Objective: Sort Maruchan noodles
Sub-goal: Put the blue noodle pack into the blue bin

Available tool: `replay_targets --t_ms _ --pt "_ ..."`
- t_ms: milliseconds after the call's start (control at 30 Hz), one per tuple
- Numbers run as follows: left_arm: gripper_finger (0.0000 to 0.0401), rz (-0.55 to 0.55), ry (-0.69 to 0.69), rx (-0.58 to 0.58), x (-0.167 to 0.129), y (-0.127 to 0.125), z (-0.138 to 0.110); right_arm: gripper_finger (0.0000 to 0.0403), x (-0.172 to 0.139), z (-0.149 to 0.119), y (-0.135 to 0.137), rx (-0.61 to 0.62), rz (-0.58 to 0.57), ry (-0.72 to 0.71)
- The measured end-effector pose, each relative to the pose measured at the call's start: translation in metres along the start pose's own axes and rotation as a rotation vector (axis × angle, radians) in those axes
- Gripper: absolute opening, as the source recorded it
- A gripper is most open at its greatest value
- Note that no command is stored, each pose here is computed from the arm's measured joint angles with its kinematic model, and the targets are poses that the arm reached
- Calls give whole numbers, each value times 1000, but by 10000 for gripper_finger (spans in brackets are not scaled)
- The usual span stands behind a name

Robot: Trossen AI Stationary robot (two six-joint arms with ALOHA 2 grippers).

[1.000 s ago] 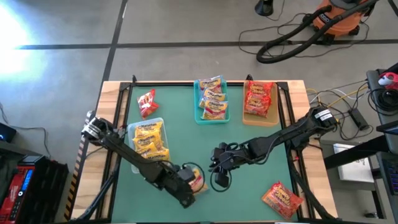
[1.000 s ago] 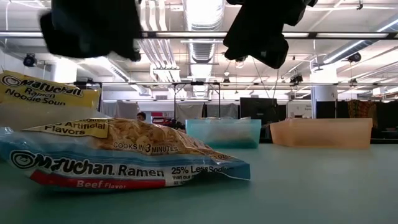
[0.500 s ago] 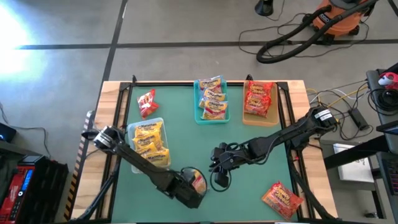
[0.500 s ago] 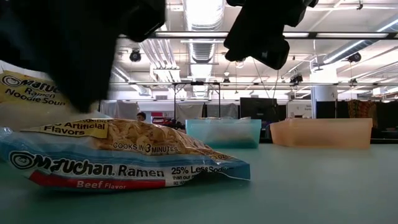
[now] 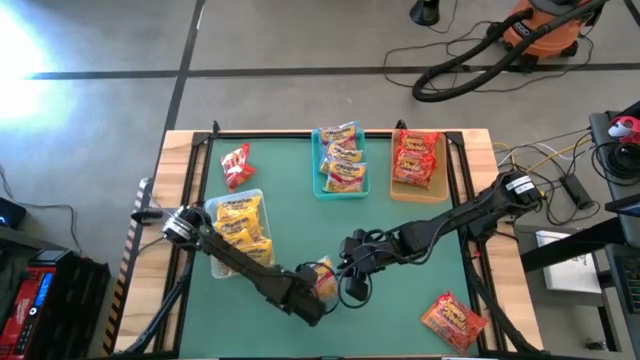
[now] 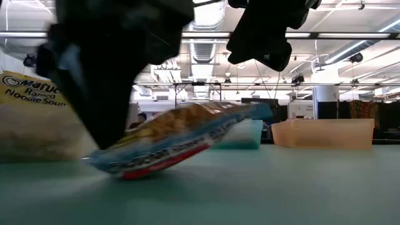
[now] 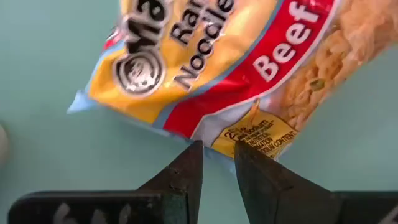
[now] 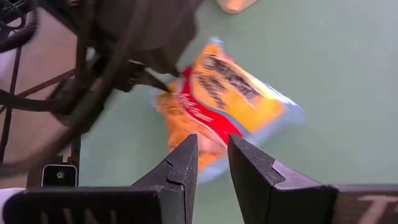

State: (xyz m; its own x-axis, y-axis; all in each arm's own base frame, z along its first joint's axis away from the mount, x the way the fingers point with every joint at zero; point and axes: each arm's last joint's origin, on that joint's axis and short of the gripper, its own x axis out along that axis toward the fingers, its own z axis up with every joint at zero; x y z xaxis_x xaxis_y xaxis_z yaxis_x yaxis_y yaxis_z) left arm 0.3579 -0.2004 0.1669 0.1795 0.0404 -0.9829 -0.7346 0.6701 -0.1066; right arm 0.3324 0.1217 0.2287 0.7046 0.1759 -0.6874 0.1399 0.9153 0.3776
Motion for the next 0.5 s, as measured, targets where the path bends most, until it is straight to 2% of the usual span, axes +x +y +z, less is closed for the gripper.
replay_targets --t_ms 300,500 --pt "76 178 -123 40 9 22 39 79 1 -4 -3 3 -9 14" --pt "76 190 -133 21 8 27 51 79 4 -10 -7 32 -20 32"
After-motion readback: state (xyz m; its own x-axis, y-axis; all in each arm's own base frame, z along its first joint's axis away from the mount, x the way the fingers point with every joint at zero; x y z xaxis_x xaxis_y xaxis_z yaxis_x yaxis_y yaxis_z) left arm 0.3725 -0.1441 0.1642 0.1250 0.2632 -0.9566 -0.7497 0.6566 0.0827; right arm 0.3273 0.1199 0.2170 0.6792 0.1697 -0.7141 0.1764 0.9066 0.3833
